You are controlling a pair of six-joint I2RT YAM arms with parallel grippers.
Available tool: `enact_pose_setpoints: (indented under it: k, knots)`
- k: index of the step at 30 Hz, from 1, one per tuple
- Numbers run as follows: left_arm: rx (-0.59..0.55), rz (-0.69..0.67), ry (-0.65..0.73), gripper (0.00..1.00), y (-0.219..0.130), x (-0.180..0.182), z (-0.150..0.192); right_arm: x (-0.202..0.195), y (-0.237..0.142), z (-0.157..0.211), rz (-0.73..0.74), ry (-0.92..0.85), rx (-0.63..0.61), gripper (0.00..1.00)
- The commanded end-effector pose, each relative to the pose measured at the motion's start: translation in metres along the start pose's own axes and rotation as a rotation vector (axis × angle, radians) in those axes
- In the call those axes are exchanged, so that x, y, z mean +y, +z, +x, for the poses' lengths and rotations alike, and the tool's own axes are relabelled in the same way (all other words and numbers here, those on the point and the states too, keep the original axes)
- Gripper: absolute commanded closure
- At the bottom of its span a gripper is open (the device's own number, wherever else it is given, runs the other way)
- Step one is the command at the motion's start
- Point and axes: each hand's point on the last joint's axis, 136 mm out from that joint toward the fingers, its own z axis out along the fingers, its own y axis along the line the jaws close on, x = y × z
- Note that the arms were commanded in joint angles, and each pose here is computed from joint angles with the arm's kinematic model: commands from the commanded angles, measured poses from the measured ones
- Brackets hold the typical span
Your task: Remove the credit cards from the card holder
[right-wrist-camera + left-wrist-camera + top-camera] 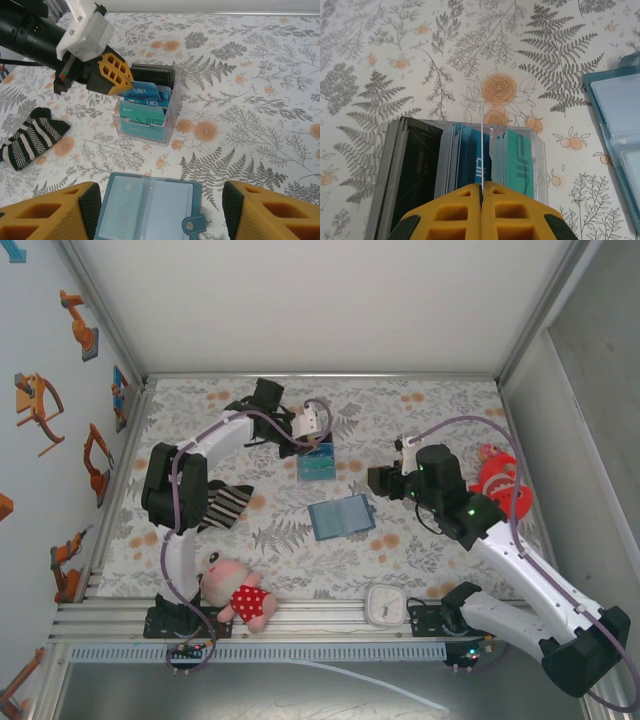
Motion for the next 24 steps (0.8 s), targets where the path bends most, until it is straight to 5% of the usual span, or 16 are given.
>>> enact_pose_setpoints:
  k: [1,24]
  knots:
    - [-0.006,0.035,0.009,0.99,0.001,-0.001,0.001,-0.002,-0.006,-0.003,0.024,-0.019,-0.016,0.34]
    - [-0.033,-0.005,0.012,0.99,0.006,0.017,-0.005,0.003,0.003,0.004,-0.014,-0.014,0.009,0.34]
